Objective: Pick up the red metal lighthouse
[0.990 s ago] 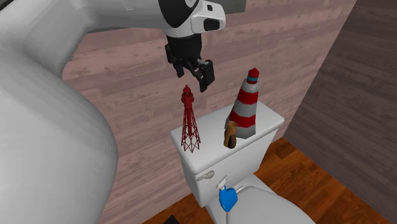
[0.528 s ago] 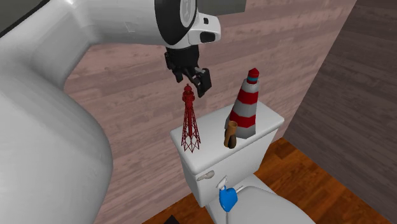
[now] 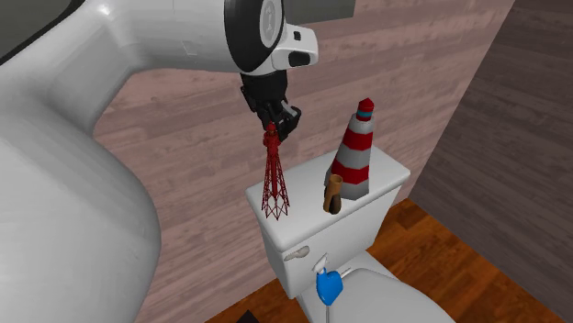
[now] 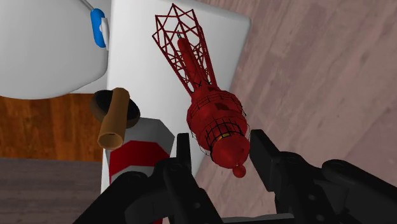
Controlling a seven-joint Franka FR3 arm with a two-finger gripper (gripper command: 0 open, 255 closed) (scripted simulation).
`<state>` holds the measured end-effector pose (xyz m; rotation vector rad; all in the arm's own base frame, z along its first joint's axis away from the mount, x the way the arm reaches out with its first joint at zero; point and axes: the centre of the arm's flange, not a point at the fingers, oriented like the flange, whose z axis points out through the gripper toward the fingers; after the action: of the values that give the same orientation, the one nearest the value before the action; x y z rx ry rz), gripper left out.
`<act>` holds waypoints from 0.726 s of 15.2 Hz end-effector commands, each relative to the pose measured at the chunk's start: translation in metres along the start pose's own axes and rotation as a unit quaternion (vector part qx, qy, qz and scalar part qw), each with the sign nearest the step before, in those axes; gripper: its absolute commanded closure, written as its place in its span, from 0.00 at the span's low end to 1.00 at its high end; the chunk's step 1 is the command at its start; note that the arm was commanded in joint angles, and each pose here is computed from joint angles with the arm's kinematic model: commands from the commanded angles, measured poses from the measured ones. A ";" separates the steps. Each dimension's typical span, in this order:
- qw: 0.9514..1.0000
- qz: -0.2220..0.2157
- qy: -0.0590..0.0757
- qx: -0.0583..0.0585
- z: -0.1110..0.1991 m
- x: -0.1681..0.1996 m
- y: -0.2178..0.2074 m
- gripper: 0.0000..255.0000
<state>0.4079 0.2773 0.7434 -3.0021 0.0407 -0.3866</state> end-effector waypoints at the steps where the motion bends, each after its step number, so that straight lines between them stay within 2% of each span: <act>1: 1.000 0.000 -0.001 0.000 0.001 0.000 0.000 1.00; 4: 1.000 0.000 -0.001 0.000 0.001 -0.001 0.001 1.00; 11: 1.000 0.000 -0.001 0.000 -0.034 0.009 -0.003 1.00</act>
<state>0.4073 0.2763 0.7727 -3.0031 0.0406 -0.3837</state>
